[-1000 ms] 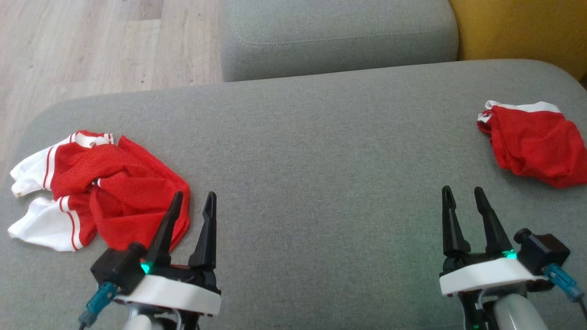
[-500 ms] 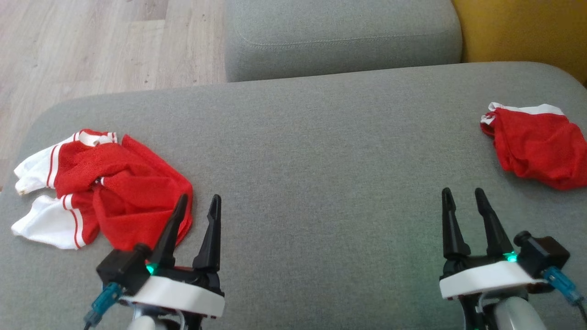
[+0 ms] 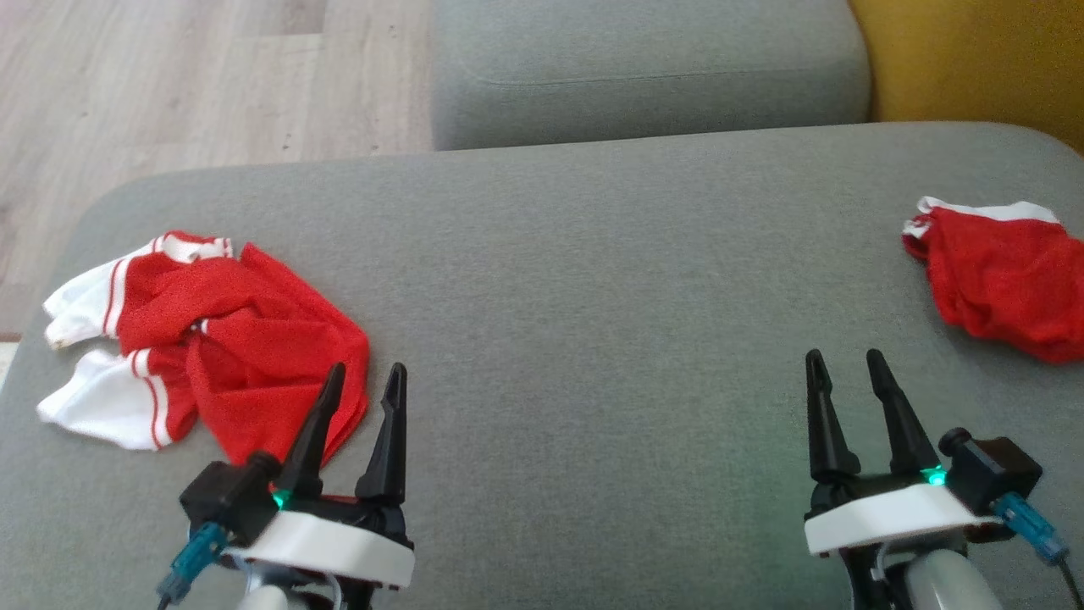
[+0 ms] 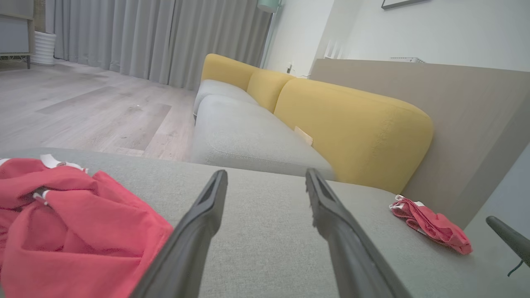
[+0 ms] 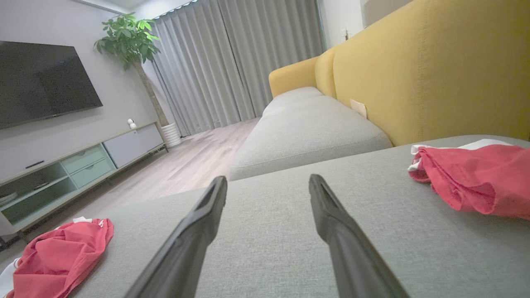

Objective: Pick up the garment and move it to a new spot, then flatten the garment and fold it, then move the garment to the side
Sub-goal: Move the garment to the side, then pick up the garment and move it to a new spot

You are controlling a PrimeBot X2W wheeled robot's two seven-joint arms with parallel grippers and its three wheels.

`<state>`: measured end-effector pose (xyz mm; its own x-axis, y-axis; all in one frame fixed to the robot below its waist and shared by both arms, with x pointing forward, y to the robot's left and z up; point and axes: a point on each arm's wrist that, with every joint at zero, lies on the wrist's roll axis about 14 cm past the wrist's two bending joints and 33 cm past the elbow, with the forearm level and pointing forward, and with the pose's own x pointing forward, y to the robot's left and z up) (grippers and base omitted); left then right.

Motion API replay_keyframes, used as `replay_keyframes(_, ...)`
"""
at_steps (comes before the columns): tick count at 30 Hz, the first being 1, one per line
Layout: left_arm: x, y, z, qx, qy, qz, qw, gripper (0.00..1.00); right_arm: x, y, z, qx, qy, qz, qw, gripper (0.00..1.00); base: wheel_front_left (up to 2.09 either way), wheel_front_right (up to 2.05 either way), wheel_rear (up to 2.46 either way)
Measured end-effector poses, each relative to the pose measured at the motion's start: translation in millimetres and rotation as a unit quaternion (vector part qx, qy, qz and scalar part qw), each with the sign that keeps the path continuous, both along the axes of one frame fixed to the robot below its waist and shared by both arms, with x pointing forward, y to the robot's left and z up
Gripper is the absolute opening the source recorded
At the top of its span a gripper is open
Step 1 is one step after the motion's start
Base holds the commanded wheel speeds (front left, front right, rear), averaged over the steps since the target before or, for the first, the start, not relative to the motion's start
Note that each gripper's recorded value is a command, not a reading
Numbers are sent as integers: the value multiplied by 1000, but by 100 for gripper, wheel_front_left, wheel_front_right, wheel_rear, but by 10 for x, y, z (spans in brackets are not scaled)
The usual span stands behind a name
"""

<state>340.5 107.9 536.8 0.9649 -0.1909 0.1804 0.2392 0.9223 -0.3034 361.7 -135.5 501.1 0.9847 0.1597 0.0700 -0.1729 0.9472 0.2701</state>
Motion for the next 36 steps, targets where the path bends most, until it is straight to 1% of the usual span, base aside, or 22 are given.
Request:
replay_keyframes(7, -86, 227, -35, 1, 5, 39, 999, 100, 56, 309, -17, 3, 4, 46, 999, 100, 0, 0, 0)
replay_keyframes(11, -168, 459, -39, 5, 4, 76, 997, 100, 84, 551, -8, 8, 5, 82, 997, 100, 0, 0, 0)
replay_keyframes(16, -320, 758, -43, 8, 3, 126, 992, 100, 45, 974, -21, 9, 9, 146, 989, 100, 0, 0, 0)
replay_keyframes(24, -635, 1095, -126, 10, 12, 187, 982, 100, -59, 1434, -33, 17, 17, 216, 976, 100, 0, 0, 0)
replay_keyframes(29, -747, 1253, -127, 11, 11, 216, 976, 100, -82, 1593, -30, 21, 20, 240, 970, 100, 0, 0, 0)
replay_keyframes(36, -766, 1295, -137, 12, 13, 223, 975, 100, -80, 1620, -45, 21, 22, 244, 969, 100, 0, 0, 0)
